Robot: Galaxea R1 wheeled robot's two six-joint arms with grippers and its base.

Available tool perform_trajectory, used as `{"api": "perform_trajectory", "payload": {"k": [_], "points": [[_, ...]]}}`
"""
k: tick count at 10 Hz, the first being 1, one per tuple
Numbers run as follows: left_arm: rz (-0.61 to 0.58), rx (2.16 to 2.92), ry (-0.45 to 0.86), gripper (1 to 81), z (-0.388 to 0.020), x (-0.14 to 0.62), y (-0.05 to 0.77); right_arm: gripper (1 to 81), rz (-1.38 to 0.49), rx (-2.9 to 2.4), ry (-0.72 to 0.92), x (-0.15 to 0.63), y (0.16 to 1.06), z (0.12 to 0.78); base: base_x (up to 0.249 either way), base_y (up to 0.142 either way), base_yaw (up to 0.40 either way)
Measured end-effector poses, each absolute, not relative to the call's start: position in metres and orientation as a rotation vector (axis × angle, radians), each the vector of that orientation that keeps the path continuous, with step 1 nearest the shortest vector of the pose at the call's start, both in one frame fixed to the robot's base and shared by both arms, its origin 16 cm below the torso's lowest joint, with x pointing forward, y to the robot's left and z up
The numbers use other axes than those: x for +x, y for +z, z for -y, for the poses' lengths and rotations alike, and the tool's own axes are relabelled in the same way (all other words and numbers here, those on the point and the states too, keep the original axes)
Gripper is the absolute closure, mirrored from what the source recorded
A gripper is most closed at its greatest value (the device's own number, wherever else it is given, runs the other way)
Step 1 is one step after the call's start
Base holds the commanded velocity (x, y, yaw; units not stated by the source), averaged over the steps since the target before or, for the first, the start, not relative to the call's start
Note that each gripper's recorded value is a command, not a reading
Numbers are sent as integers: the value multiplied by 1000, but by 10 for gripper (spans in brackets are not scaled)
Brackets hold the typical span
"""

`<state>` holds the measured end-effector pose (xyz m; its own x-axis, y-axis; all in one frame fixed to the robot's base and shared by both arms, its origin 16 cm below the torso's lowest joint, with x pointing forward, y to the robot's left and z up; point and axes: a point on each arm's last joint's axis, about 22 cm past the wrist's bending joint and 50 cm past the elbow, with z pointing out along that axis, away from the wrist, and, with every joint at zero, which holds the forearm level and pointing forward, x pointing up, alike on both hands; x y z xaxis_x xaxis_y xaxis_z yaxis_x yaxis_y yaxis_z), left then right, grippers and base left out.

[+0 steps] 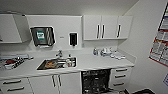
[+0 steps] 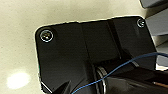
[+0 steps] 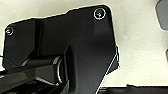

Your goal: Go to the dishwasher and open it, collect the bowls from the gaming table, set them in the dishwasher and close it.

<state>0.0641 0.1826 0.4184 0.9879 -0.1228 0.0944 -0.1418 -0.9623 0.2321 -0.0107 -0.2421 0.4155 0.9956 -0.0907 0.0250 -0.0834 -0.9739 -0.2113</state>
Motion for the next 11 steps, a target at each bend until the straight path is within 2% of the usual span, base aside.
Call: {"api": "perform_trajectory", "payload": {"k": [3,6,8,9,11], "points": [[195,2927,129,10,-211,70,417,10,-129,-2926,-51,-10,416,241,0,0,0],[194,2887,127,10,-184,67,419,10,-130,-2930,-50,-11,415,243,0,0,0],[195,2891,114,10,-186,64,418,10,-130,-2931,-51,-11,415,243,0,0,0],[198,2889,75,10,-186,55,418,10,-131,-2930,-50,-11,415,243,0,0,0],[214,2845,-95,10,-169,17,420,10,-131,-2931,-51,-11,415,243,0,0,0]]}}
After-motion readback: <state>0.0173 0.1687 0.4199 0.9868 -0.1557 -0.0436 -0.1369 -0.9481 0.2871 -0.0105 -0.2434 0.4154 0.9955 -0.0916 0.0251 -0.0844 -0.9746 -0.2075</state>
